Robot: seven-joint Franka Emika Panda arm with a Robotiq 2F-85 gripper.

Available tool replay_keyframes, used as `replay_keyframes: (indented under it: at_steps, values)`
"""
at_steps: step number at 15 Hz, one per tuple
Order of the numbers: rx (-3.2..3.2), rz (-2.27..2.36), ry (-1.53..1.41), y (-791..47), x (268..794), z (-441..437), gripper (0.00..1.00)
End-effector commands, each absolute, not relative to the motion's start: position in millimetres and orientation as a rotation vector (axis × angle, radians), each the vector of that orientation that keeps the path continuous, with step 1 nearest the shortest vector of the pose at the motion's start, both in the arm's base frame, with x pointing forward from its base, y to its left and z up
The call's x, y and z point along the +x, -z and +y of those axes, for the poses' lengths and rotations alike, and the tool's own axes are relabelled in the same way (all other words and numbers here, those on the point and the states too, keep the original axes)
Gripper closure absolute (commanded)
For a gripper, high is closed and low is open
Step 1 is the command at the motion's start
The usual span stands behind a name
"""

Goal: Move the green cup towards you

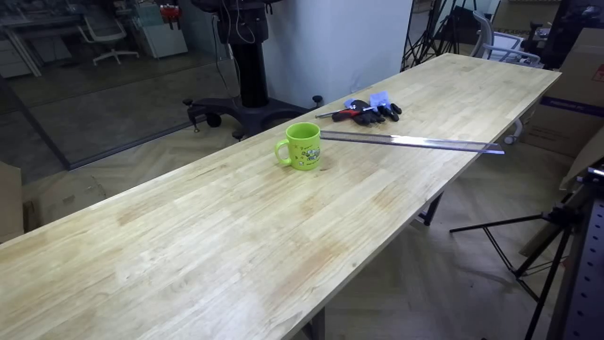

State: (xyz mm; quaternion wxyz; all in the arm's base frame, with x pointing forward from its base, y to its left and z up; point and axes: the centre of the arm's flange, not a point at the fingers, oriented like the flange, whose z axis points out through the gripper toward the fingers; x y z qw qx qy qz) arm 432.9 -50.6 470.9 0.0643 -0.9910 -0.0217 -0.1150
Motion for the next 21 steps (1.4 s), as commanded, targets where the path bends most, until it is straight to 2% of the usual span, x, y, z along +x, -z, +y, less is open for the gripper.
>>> replay_keyframes:
  at_steps: [1,5,12,21]
  values:
    - [-2.992,-0.065,0.347,-471,433,-51,0.0]
    - [-3.006,-0.073,0.346,-471,435,-48,0.0]
    - [-3.02,-0.181,-0.058,-429,551,-45,0.0]
    - [-3.152,-0.138,0.233,-317,709,-55,0.0]
